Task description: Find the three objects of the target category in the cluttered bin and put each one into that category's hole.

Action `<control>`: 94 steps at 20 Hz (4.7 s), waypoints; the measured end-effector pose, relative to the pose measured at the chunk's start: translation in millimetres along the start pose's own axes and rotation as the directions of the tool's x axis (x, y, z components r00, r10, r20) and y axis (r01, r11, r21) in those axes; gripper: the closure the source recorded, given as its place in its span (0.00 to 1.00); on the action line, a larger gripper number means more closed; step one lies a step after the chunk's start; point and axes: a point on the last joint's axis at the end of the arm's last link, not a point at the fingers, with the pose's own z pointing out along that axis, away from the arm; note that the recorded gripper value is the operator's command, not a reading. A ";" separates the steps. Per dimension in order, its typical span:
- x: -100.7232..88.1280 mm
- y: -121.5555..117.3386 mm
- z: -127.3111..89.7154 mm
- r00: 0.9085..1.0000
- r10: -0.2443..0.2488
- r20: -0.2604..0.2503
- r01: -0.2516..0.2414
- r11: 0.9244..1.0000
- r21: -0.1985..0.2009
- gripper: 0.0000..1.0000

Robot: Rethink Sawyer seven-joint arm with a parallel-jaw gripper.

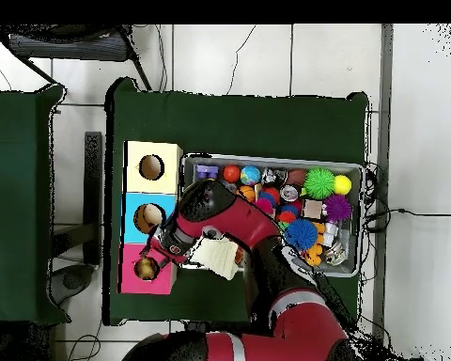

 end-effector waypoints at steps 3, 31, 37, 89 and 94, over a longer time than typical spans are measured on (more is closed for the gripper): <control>-1.5 0.8 -2.4 1.000 -0.004 0.003 0.004 1.000 0.006 0.00; -0.9 -47.9 -75.9 0.981 -0.005 0.196 -0.029 0.985 0.172 0.00; 5.1 -58.0 -93.6 0.953 -0.009 0.302 -0.049 0.982 0.185 0.00; -51.9 -243.2 -89.0 0.666 -0.199 0.718 -0.178 0.893 0.413 0.00; -52.1 -243.8 -89.2 0.667 -0.198 0.719 -0.179 0.893 0.412 0.00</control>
